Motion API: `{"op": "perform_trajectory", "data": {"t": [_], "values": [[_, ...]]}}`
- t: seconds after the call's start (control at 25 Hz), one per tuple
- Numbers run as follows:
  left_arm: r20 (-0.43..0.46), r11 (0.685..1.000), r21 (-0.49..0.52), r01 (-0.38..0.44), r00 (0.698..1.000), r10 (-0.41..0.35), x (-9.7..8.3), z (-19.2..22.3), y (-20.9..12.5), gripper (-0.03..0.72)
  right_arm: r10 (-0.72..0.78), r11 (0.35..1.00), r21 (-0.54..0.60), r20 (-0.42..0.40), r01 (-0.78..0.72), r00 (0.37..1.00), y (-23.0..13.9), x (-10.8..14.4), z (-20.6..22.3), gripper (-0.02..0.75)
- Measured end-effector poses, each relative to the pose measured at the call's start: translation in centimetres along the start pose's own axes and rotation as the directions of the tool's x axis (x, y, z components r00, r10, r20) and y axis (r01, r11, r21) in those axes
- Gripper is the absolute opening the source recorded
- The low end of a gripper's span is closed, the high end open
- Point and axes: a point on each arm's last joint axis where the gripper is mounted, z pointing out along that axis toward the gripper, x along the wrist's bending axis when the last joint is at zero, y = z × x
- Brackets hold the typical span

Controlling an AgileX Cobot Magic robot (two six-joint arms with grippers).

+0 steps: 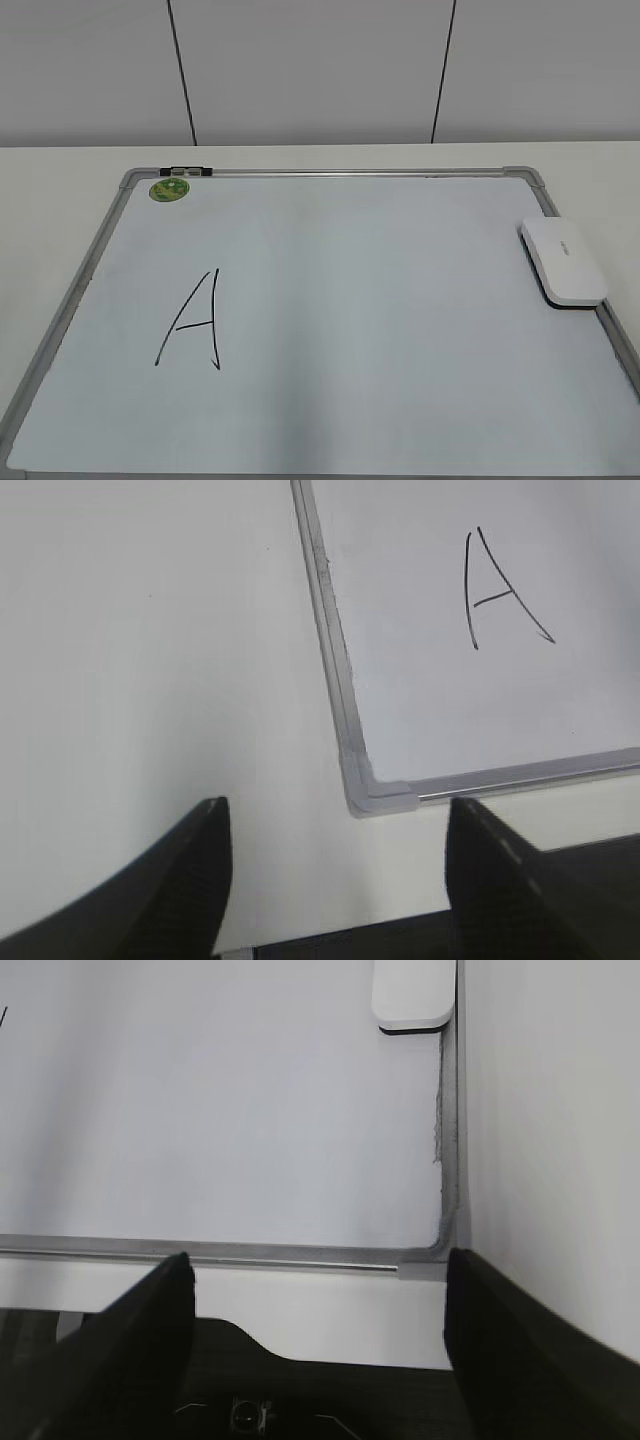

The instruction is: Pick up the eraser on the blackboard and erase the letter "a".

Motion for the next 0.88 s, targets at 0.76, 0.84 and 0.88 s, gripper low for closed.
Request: {"op": "perform_trajectory", "data": {"t": [0.76, 0.84, 0.88], "values": [[-0.019, 0.99, -0.138, -0.009, 1.0, 0.007, 0.5, -1.0, -4.2, 0.435, -0.092, 0.98, -0.168, 0.095, 0.107, 0.991, -5.5, -1.5, -1.4, 0.575], [-0.019, 0.99, -0.141, -0.01, 1.0, 0.007, 0.5, -1.0, -4.2, 0.422, -0.095, 0.98, -0.168, 0.095, 0.11, 0.991, -5.5, -1.5, -1.3, 0.575], [-0.019, 0.99, -0.143, -0.01, 1.0, 0.007, 0.5, -1.0, -4.2, 0.415, -0.098, 0.979, -0.17, 0.098, 0.114, 0.99, -5.5, -1.5, -1.3, 0.575]]}}
